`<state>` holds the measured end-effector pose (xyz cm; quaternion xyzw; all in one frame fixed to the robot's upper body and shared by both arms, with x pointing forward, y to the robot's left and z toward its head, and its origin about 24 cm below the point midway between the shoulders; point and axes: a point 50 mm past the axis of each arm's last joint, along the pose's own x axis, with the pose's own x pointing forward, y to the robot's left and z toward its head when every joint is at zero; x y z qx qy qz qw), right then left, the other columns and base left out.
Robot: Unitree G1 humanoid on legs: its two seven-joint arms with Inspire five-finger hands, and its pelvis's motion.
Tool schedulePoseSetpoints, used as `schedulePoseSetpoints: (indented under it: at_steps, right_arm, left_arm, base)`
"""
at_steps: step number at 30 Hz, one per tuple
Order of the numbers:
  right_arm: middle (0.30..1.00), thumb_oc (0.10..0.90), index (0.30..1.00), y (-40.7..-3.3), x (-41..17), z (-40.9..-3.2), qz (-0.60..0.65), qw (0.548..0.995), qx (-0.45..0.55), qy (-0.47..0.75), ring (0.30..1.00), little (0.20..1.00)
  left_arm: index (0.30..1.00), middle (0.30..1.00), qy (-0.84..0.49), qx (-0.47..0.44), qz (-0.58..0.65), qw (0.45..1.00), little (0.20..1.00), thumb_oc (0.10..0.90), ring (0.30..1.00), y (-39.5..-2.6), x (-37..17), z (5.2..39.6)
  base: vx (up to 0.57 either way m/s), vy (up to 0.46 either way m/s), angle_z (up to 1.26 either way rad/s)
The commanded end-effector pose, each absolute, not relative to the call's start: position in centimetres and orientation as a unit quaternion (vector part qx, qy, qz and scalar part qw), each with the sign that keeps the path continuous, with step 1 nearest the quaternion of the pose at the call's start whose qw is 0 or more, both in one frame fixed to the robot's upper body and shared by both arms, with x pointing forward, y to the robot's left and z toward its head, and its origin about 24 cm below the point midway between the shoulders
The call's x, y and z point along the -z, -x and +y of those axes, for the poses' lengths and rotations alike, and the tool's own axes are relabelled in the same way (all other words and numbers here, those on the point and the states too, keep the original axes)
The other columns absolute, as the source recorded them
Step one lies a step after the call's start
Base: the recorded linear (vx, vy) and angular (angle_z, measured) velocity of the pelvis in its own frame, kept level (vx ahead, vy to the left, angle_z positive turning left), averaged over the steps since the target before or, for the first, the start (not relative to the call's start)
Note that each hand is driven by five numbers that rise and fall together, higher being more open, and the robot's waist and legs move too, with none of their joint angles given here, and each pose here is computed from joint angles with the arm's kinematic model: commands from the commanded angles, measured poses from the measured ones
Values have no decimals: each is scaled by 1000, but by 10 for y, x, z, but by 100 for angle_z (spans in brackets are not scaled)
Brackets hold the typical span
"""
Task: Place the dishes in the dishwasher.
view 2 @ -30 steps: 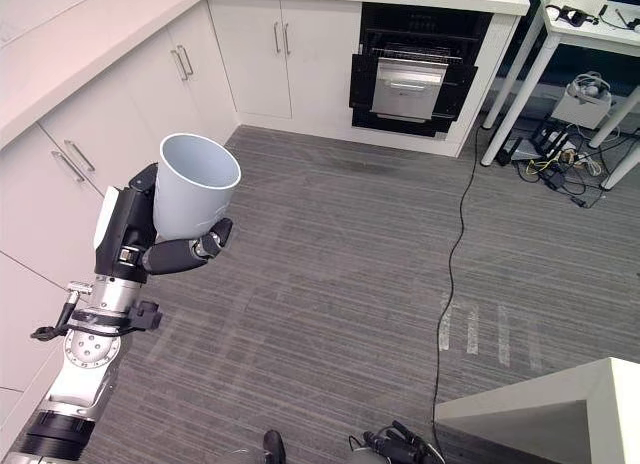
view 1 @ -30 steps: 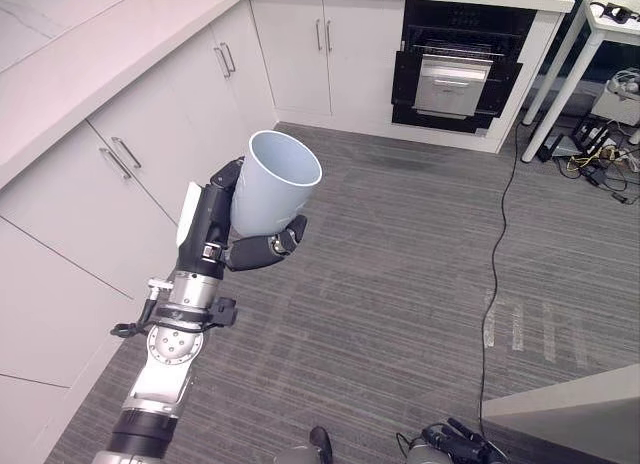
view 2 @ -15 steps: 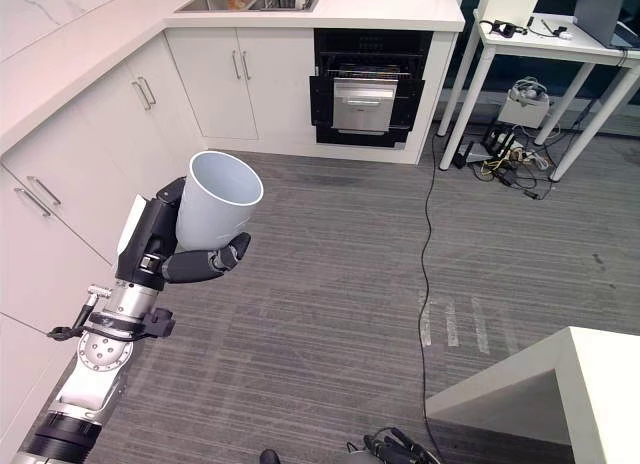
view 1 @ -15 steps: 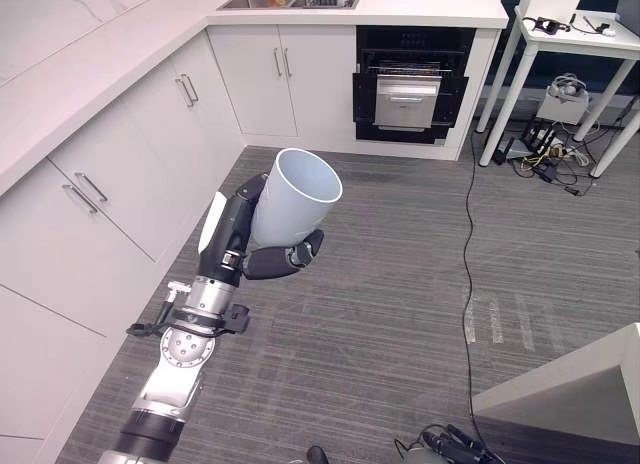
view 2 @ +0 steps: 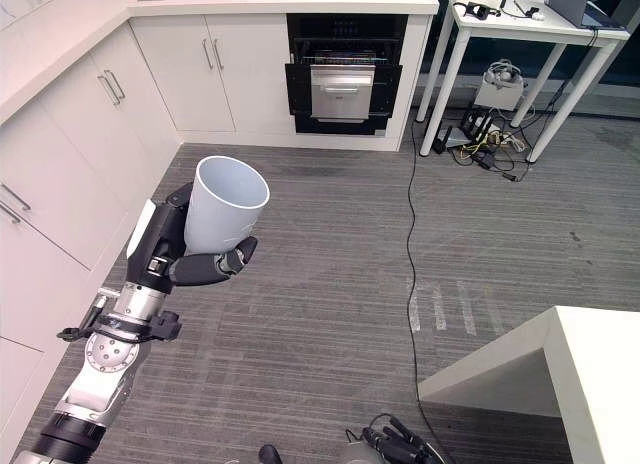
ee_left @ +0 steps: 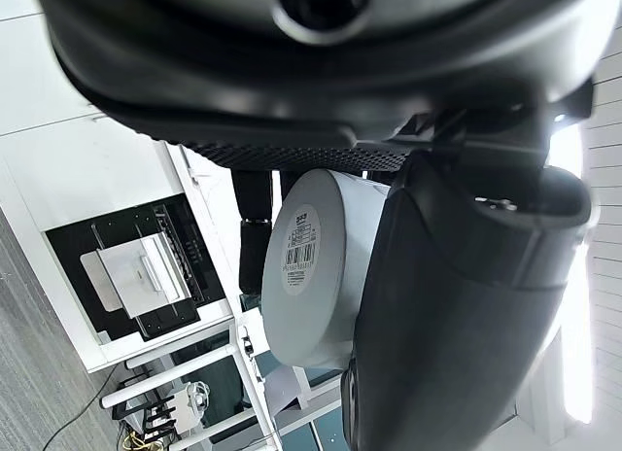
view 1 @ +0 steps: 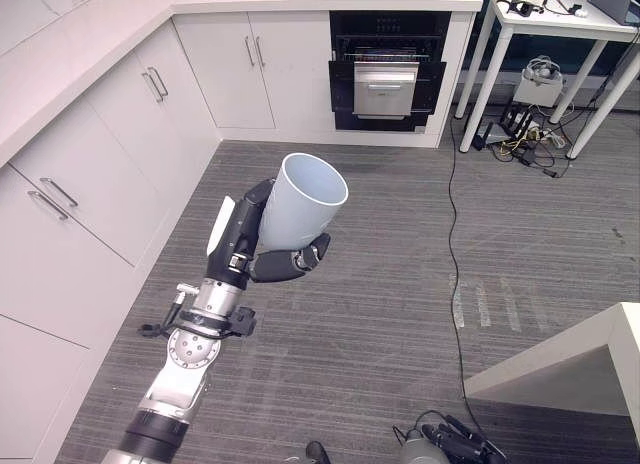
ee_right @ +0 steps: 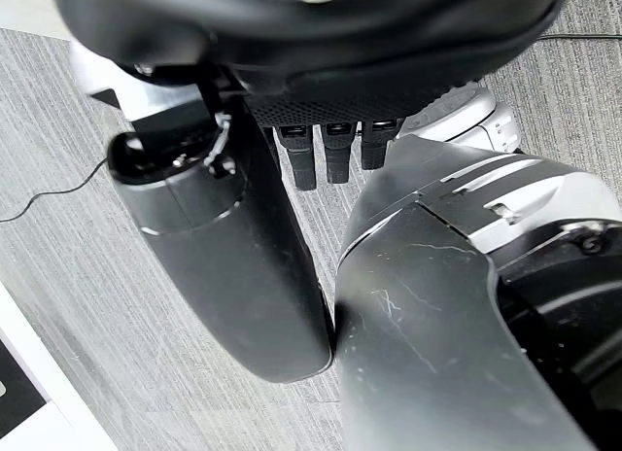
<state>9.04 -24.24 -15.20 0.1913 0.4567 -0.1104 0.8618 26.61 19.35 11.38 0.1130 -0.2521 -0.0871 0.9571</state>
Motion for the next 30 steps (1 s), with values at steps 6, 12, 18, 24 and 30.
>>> schedulePoseSetpoints:
  at_steps: [6, 12, 18, 24, 30]
  right_arm:
    - [900, 800, 900, -135, 133, -257, 380, 898, 132, -178, 900, 900]
    - [900, 800, 900, -134, 132, -262, 386, 902, 120, -149, 900, 900]
    - [900, 800, 900, -135, 129, -269, 379, 906, 126, -138, 900, 900]
    - [900, 800, 900, -129, 129, -275, 381, 905, 145, -120, 900, 900]
    - [900, 800, 900, -133, 130, -258, 363, 909, 153, -139, 900, 900]
  left_arm:
    - [300, 300, -30, 59, -361, 930, 300, 400, 300, -272, -161, 186]
    - [300, 300, -17, 40, -367, 929, 300, 400, 300, -273, -164, 194]
    - [300, 300, -11, 46, -370, 928, 300, 400, 300, -274, -166, 195]
    - [300, 300, -37, 39, -363, 930, 300, 400, 300, -275, -158, 203]
    - [300, 300, -64, 66, -363, 927, 300, 400, 300, -276, -162, 199]
  base:
    - [-44, -161, -1]
    - [51, -112, -2]
    - [174, 92, 2]
    - [338, 219, -22]
    - [301, 257, -25]
